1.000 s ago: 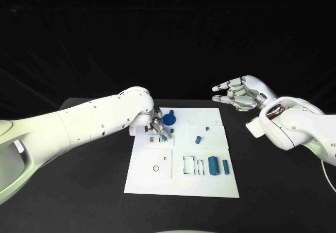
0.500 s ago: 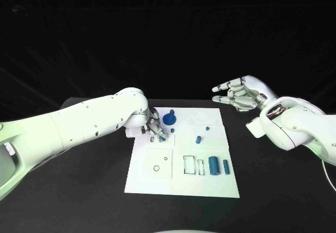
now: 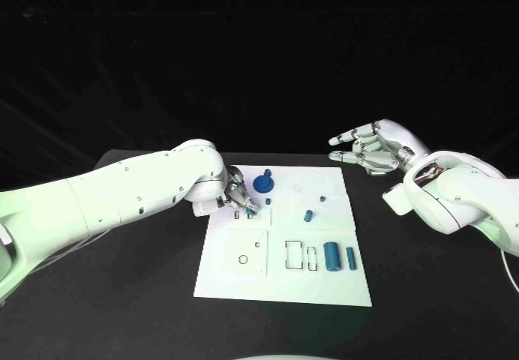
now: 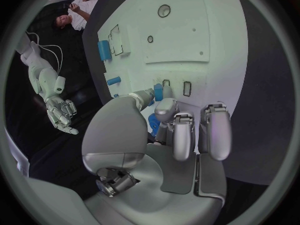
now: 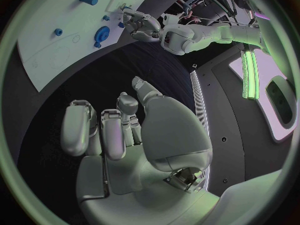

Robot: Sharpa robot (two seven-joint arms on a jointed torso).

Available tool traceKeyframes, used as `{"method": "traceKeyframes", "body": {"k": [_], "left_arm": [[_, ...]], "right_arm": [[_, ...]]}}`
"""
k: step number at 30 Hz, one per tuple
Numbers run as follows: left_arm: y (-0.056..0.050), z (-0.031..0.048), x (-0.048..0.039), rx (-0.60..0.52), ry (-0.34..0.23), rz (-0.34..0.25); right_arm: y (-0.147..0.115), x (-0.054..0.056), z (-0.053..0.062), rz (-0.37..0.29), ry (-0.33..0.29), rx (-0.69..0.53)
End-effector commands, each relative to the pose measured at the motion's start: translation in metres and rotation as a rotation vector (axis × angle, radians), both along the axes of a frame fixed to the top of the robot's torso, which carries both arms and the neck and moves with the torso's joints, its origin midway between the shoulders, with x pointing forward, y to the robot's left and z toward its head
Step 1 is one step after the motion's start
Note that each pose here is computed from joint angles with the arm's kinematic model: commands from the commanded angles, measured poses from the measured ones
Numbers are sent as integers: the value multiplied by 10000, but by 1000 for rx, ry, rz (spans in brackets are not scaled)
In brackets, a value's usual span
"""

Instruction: Assemble the parts on the task board

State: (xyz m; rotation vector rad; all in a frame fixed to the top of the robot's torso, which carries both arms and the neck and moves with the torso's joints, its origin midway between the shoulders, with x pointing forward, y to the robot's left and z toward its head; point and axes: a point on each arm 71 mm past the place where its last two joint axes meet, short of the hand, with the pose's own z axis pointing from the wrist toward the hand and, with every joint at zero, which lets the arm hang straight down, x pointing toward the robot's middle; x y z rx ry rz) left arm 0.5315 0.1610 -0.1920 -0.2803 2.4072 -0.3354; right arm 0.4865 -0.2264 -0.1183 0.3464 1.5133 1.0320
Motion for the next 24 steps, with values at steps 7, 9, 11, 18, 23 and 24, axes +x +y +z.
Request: {"method": "traceKeyframes", "body": {"k": [7, 9, 11, 18, 23, 24], "left_arm": [[-16, -48, -12, 29, -41, -18], [-13, -61, -21, 47, -38, -30], [-7, -71, -28, 65, -37, -40], [3, -99, -46, 95, -20, -62], [-2, -111, -58, 122, -12, -83], [-2, -112, -59, 126, -11, -85]], "right_arm": [[13, -6, -21, 19, 23, -11], [12, -6, -22, 19, 23, -11], [11, -6, -23, 19, 24, -11], [14, -7, -26, 22, 28, -14], [15, -7, -27, 23, 29, -14], [15, -6, -27, 23, 29, -14]]}}
